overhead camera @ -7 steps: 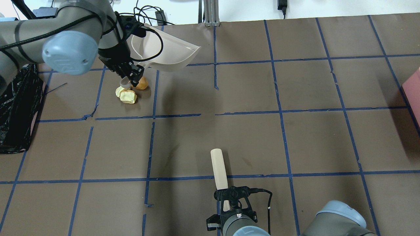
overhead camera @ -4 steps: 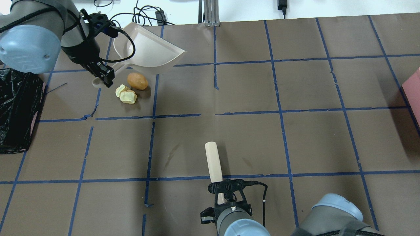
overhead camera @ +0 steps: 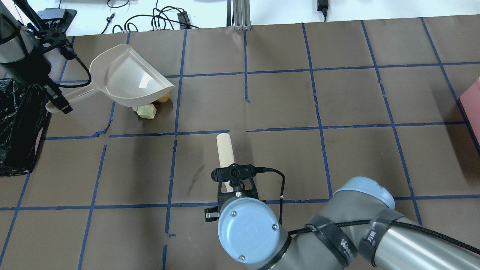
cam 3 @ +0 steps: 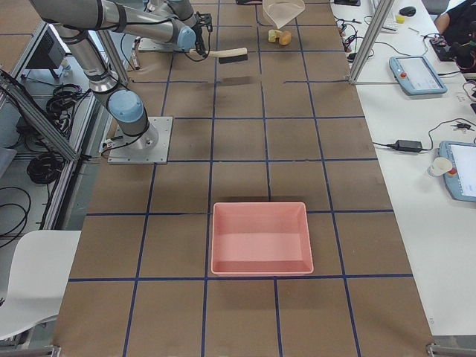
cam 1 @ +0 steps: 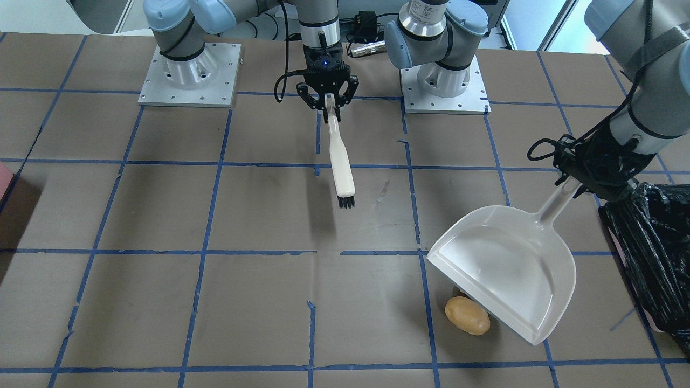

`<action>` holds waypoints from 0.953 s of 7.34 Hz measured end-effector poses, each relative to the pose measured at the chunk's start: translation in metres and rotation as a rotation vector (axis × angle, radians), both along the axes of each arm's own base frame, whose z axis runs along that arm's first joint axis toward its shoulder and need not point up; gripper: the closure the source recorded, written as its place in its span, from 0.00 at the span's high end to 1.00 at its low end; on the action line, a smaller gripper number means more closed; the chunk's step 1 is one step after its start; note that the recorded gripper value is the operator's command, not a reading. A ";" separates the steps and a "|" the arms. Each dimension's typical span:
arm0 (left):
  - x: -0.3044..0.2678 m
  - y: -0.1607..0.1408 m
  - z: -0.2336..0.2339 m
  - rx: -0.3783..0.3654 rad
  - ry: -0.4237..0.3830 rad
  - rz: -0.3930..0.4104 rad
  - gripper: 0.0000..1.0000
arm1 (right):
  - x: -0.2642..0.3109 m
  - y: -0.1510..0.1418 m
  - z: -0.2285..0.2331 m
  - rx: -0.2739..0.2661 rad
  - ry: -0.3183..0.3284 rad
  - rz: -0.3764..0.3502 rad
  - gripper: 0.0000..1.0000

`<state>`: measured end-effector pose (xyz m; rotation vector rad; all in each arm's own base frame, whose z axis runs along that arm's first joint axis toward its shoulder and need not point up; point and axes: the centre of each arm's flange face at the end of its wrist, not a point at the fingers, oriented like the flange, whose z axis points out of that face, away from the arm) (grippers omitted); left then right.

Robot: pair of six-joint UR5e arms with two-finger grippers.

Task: Sweep and dump trash in nearest bin
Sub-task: 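Carry dustpan beside the food scraps with left gripper while right lifts brush, then sweep the green scraps into the dustpan with the right gripper's brush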

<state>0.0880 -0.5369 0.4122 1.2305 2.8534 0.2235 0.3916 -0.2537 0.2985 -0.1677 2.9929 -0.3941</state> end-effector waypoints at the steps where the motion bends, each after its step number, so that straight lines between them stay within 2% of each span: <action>1: 0.038 0.009 0.000 0.017 0.008 -0.033 0.00 | 0.021 -0.037 -0.006 0.014 0.010 -0.015 0.12; 3: 0.106 0.021 -0.013 0.038 0.035 -0.029 0.00 | 0.059 -0.124 -0.014 0.035 0.014 -0.053 0.12; 5: 0.136 0.014 -0.031 0.054 0.051 -0.034 0.00 | 0.081 -0.193 0.009 0.067 0.032 -0.060 0.12; 7: 0.153 0.001 -0.056 0.062 0.058 -0.130 0.00 | 0.095 -0.245 0.012 0.086 0.034 -0.068 0.12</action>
